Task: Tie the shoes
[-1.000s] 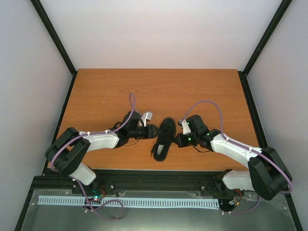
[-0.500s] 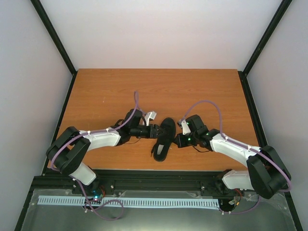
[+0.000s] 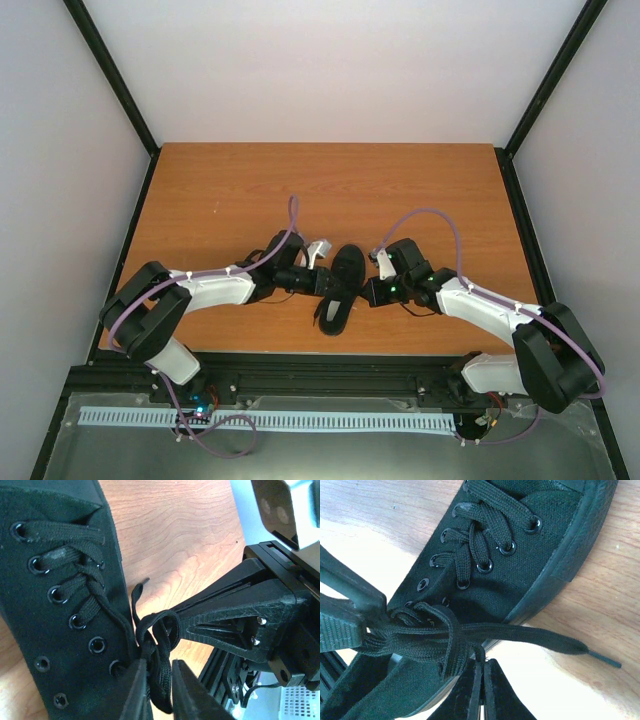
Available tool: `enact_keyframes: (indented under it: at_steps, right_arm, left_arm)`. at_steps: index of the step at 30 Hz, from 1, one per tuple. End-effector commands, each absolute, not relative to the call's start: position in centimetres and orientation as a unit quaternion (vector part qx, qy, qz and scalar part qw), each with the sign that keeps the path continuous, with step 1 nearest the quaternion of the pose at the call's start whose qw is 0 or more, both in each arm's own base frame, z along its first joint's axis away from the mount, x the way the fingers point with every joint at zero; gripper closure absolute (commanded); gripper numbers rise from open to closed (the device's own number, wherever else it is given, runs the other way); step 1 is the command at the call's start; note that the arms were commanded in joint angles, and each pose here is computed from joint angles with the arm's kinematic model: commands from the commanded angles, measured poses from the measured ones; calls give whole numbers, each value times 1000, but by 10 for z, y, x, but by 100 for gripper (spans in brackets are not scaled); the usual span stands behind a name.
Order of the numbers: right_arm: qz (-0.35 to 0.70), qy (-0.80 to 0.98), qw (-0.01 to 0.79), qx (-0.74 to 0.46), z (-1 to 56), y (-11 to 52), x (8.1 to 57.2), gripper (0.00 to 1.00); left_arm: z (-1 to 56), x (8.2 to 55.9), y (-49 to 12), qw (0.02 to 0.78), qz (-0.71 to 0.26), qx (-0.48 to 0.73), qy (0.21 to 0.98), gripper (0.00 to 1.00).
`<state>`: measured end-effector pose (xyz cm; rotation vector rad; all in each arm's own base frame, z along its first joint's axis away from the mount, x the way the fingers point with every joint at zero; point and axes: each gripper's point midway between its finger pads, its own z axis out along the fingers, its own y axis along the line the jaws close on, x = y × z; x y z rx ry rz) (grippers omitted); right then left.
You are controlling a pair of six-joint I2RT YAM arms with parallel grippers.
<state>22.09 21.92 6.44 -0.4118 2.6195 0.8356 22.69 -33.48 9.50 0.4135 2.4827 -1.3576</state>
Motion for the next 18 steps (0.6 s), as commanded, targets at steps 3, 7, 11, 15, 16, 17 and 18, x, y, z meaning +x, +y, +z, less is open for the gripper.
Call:
enact_keyframes:
  at_steps: [3, 7, 11, 15, 16, 17, 18]
  right_arm:
    - [297, 923, 198, -144, 73, 219, 229, 97]
    - [292, 921, 212, -148, 83, 219, 235, 97]
    - [282, 920, 225, -150, 89, 220, 243, 97]
    - [274, 920, 235, -152, 93, 221, 253, 97]
    - [270, 921, 236, -153, 93, 221, 255, 97]
    - [266, 922, 237, -153, 92, 221, 257, 97]
    - [262, 922, 238, -153, 92, 221, 260, 97]
  left_arm:
    - [105, 227, -338, 152, -467, 156, 857, 92]
    - [107, 228, -335, 162, -462, 152, 859, 99]
    - [109, 230, -331, 173, -455, 146, 861, 99]
    - [110, 232, -325, 186, -447, 139, 864, 99]
    - [110, 233, -323, 189, -444, 135, 865, 99]
    - [108, 234, -321, 191, -440, 132, 867, 99]
    - [109, 235, -319, 195, -438, 130, 868, 99]
